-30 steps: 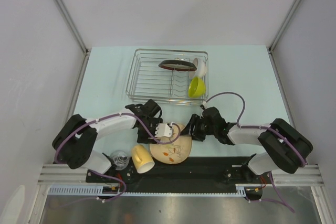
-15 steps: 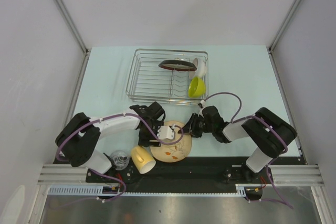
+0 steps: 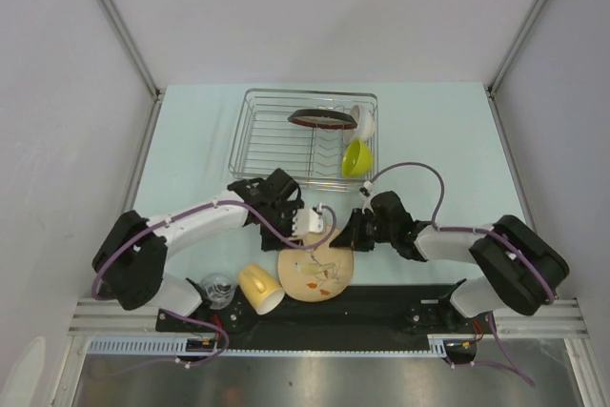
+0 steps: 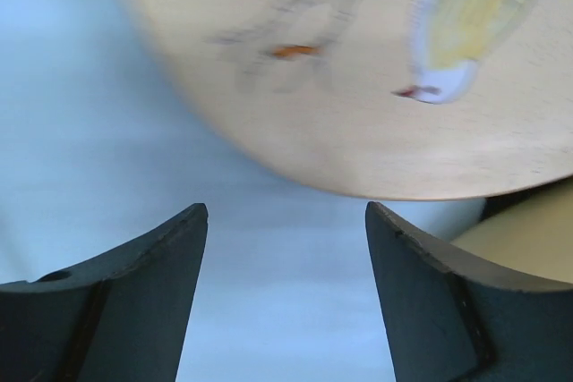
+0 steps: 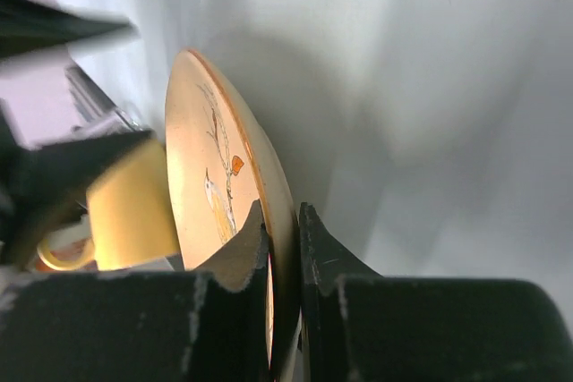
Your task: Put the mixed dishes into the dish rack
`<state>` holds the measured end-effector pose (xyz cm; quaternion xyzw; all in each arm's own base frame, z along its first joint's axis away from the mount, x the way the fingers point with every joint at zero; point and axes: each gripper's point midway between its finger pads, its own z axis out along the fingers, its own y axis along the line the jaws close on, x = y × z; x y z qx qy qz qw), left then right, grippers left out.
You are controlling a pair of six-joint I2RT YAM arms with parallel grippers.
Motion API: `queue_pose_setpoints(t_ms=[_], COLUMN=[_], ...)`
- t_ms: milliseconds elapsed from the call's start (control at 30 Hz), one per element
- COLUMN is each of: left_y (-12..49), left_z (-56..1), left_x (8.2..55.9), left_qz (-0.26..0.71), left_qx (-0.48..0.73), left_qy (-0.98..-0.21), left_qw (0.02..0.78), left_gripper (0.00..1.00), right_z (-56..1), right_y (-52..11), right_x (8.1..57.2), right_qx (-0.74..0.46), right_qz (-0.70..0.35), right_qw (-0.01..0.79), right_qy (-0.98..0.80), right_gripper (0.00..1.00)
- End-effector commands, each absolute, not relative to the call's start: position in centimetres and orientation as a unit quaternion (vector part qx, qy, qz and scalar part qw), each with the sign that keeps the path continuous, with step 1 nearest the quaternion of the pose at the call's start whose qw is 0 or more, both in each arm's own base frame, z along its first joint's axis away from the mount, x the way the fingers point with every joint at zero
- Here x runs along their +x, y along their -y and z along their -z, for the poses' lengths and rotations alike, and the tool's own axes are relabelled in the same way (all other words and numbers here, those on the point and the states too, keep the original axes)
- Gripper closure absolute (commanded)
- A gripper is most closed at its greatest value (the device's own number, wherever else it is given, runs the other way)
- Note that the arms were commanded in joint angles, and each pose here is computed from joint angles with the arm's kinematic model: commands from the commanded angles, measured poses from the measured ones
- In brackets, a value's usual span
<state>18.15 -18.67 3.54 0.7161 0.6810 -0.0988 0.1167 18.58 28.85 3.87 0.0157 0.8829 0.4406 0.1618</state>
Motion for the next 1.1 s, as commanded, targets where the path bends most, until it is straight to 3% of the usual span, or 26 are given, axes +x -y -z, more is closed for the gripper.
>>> queue_pose_setpoints(t_ms=[0, 333, 733, 933, 1067], left_y=[22.4, 14.9, 10.9, 10.5, 10.2], left_z=[-11.9, -19.4, -18.3, -17.1, -16.7], left_x=[24.4, 28.0, 27.3, 26.7, 26.6], left_qz=[0.122, 0.091, 0.096, 0.1, 0.098], left_qx=[0.655, 0.552, 0.49, 0.478, 0.473], left_qy=[-0.683, -0.734, -0.77, -0.779, -0.782], left_qw=[0.301, 0.385, 0.397, 0.393, 0.394], left_gripper=[0.23, 0.21, 0.21, 0.21, 0.21], right_z=[-7.8, -14.6, -31.9, -40.2, -41.3], right_y=[-28.6, -25.9, -25.5, -25.5, -26.7], right_x=[19.0, 23.6, 29.4, 33.4, 35.5], right_qx=[-0.034, -0.128, -0.228, -0.272, -0.352], right_qz=[-0.436, -0.352, -0.277, -0.189, -0.066], right_qw=[0.197, 0.325, 0.503, 0.617, 0.675], right_qy=[-0.877, -0.868, -0.786, -0.714, -0.645], right_gripper=[1.0, 1.0, 1.0, 1.0, 1.0])
